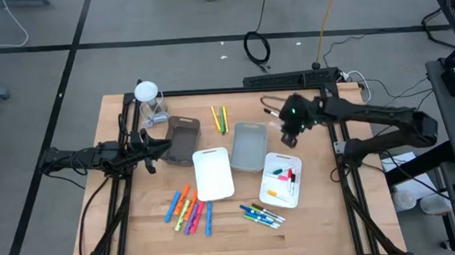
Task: Pick & Place Markers
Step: Put the green mini marker into the right white bin, then put the black mini marker into the right white bin
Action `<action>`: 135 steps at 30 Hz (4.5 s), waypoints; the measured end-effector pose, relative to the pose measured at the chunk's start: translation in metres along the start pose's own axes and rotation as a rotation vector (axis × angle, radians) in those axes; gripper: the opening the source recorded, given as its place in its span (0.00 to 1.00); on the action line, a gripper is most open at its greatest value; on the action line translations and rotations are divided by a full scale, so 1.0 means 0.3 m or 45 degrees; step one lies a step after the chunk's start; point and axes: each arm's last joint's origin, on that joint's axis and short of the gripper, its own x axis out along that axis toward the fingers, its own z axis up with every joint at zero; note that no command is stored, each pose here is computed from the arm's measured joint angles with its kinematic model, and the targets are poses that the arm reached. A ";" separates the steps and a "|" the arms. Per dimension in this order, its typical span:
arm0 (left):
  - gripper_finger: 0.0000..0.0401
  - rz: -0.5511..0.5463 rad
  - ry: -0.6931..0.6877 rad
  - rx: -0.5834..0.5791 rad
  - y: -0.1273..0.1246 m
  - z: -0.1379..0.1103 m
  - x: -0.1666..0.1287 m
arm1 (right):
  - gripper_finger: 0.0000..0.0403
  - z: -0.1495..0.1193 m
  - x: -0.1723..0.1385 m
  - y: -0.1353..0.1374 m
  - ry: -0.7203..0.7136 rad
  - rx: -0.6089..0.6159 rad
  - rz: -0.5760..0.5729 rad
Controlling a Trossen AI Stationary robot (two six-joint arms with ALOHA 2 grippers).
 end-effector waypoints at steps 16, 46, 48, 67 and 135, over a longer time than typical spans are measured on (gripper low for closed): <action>0.20 0.000 0.000 0.000 0.000 0.000 0.000 | 0.07 -0.164 -0.064 0.333 0.178 -0.085 0.291; 0.20 0.001 0.000 0.000 0.000 0.000 0.000 | 0.25 -0.234 -0.021 0.381 0.156 -0.172 0.368; 0.20 0.000 0.000 0.000 0.000 0.000 0.000 | 0.27 -0.230 -0.020 0.380 0.118 -0.212 0.342; 0.20 0.001 0.000 0.000 0.000 0.000 0.000 | 0.36 -0.005 -0.013 0.132 -0.295 -0.248 -0.137; 0.20 0.001 -0.001 -0.001 0.000 0.000 0.000 | 0.03 0.076 0.176 -0.219 -0.132 -0.009 -0.113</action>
